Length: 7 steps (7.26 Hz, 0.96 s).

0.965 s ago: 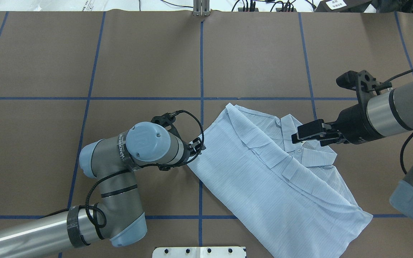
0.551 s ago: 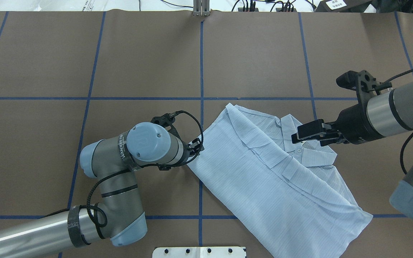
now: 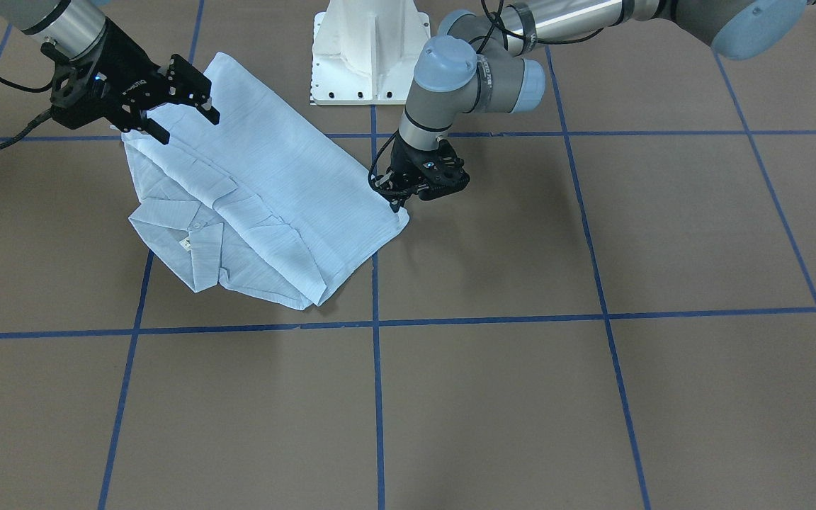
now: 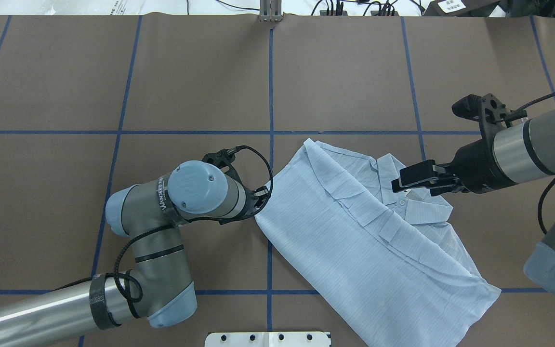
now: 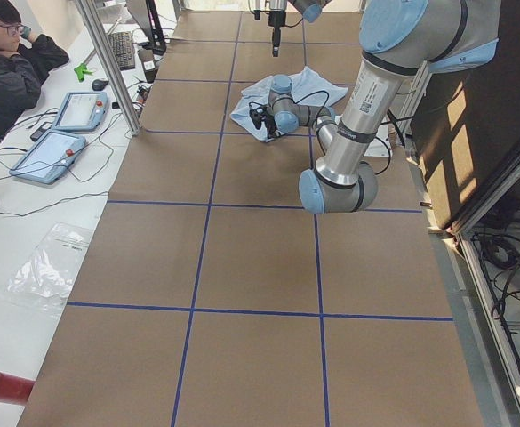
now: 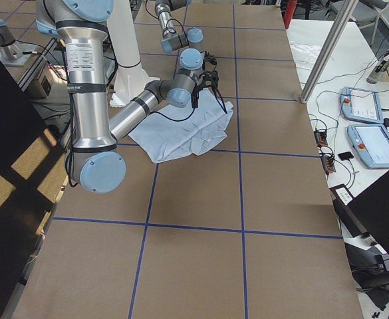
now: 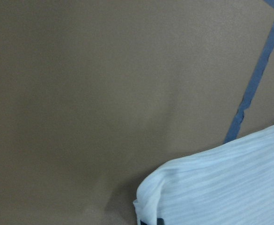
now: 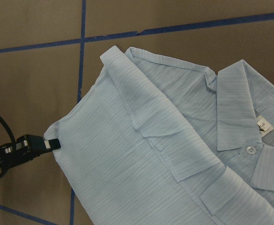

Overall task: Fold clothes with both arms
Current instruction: 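Drag the shirt corner away from the robot to rotate the shirt upright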

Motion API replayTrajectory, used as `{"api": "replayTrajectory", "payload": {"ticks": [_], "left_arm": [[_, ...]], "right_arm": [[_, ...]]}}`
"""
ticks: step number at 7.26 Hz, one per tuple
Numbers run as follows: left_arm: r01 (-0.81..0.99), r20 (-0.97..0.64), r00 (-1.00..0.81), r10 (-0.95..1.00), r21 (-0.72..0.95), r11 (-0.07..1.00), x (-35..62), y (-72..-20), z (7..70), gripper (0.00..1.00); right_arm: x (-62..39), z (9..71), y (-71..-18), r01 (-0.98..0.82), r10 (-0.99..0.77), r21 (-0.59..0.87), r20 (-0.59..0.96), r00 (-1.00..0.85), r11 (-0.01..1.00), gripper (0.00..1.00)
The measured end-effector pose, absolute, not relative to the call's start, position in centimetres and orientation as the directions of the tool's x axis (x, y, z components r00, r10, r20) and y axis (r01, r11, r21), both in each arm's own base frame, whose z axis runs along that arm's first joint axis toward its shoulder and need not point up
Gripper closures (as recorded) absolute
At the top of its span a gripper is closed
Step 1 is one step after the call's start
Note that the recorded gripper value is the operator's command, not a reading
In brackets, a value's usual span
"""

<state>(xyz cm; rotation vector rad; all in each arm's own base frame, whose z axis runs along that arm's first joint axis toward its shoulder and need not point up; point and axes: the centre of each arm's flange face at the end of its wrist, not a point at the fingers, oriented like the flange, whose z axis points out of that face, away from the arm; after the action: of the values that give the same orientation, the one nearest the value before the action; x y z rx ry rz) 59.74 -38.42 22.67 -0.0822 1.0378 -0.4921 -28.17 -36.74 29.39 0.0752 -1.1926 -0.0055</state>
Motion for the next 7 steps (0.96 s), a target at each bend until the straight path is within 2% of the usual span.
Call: {"api": "replayTrajectory", "payload": {"ticks": [3,7], "left_arm": [[0.426,-0.831,0.398,-0.389,-0.208,0.881,54.7,-46.1,23.1,1.00],[0.552,-0.906,0.295,-0.304,-0.098,0.828,56.2,-61.9,24.5,1.00]], "right_arm": [[-28.4,29.1,-37.2,-0.048,-0.046,0.069,0.928,0.369,0.996,0.00],[-28.8,28.6,-37.7,-0.063,-0.043,0.071,0.930,0.365,0.995,0.00]]}}
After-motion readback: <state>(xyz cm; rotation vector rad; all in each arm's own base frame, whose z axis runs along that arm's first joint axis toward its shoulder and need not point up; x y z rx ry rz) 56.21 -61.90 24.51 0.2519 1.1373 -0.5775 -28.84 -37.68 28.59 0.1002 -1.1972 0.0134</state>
